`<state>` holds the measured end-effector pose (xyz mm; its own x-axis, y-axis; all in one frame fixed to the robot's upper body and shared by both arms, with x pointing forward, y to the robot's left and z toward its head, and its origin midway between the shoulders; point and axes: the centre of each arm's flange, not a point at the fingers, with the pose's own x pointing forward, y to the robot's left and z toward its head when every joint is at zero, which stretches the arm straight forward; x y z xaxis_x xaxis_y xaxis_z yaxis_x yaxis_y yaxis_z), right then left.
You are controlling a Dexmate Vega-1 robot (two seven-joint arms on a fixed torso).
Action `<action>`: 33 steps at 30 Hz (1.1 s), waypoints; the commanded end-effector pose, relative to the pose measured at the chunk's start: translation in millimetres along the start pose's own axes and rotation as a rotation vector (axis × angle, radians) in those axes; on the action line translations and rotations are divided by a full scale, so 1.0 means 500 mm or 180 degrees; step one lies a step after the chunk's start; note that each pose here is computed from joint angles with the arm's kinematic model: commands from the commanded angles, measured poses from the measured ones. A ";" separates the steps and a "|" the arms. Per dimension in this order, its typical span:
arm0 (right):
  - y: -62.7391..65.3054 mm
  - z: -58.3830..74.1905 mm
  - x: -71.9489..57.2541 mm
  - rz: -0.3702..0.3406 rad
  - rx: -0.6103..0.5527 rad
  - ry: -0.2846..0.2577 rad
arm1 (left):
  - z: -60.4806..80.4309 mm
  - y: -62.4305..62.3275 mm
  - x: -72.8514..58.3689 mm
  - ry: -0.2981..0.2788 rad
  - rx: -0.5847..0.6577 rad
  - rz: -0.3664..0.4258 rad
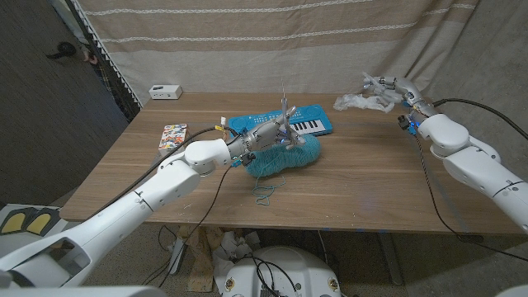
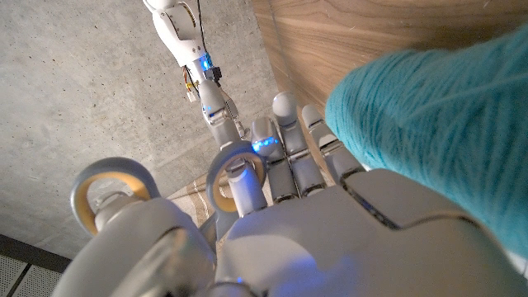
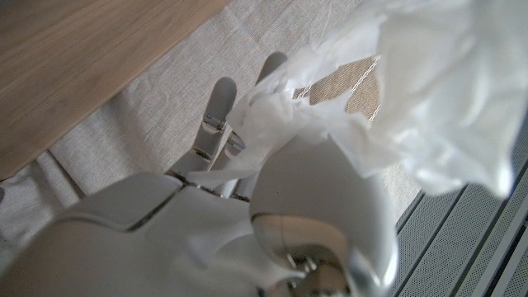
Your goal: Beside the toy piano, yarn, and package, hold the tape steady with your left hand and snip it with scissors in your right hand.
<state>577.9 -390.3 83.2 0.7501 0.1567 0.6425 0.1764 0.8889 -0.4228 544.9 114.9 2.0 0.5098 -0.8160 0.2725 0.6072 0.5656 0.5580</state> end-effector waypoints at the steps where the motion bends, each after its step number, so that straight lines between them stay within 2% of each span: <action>1: 0.008 0.007 0.017 -0.0177 0.0161 -0.0064 | 0.002 -0.003 0.009 -0.0055 0.0025 -0.0010; 33: 0.037 0.032 0.057 -0.0390 0.0459 -0.0191 | 0.007 -0.019 0.046 -0.0201 0.0018 -0.0113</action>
<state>589.0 -369.4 98.7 0.6979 0.0765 0.7121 0.1759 0.9455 -0.2740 547.5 97.7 4.9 0.4651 -0.8332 0.2991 0.6132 0.5469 0.5700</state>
